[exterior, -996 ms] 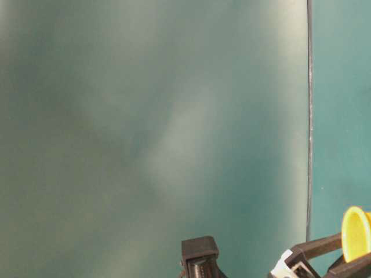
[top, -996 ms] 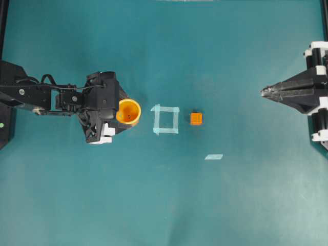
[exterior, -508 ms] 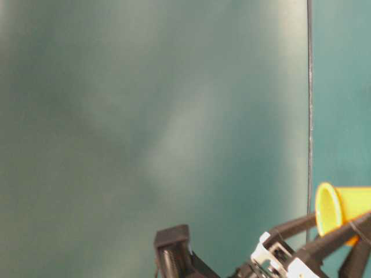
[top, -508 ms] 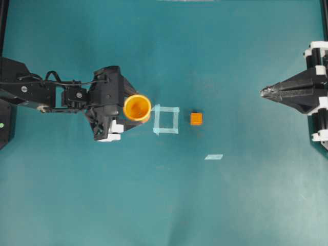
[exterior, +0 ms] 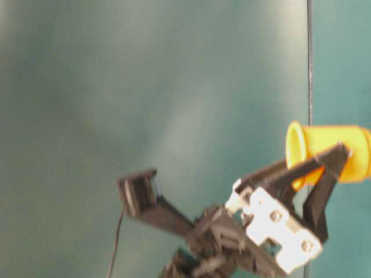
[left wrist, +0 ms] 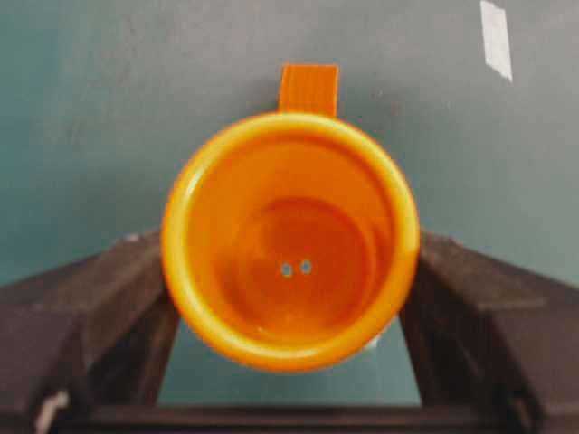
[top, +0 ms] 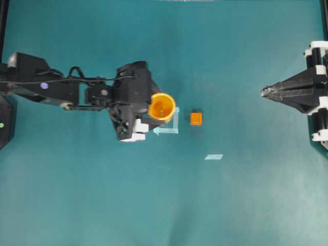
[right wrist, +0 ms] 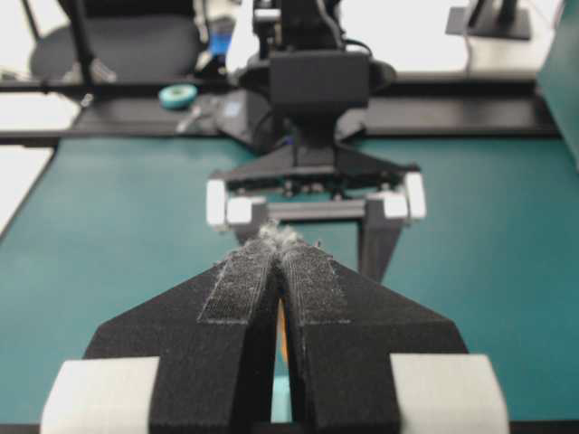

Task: Move the cup to the right with left arm.
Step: 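Lift the orange cup and carry it right over the tape square, then extend the left arm further right, bringing the cup beside the right gripper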

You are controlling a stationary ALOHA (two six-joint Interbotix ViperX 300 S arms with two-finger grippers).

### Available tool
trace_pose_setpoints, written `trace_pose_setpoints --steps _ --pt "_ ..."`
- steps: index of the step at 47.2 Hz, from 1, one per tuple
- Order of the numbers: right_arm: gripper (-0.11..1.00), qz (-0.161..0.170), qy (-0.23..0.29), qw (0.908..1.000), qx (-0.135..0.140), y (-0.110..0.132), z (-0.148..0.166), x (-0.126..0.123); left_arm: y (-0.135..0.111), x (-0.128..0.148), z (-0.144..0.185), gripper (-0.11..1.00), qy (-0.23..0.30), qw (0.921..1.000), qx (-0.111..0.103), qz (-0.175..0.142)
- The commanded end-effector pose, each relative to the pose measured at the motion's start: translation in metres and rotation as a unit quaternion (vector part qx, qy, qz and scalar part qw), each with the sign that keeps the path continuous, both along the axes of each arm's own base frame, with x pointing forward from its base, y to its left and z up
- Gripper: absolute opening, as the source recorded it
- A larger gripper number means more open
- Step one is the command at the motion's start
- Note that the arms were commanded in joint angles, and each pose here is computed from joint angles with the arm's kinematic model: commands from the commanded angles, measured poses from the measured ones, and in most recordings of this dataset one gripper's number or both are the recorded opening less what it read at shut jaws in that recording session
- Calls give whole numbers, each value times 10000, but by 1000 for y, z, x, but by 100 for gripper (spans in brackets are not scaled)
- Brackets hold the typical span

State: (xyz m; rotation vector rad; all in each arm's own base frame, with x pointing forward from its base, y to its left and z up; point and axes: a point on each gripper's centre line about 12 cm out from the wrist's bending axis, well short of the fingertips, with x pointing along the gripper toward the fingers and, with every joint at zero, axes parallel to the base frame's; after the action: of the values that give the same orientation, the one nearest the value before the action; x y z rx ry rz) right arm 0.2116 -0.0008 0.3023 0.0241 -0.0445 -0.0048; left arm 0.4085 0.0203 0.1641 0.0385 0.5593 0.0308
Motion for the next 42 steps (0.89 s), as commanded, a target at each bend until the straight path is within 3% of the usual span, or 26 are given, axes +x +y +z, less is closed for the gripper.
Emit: trace_pose_setpoints --steps 1,20,42 --pt "-1 -11 -169 9999 7 0 14 2 0 17 17 70 -136 9999 49 -28" --pt "-1 -10 -199 9998 -1 0 16 2 4 69 38 70 -280 9996 88 -28" --pt "-1 -10 -276 9996 -24 0 21 2 6 114 38 70 -371 9993 102 -27"
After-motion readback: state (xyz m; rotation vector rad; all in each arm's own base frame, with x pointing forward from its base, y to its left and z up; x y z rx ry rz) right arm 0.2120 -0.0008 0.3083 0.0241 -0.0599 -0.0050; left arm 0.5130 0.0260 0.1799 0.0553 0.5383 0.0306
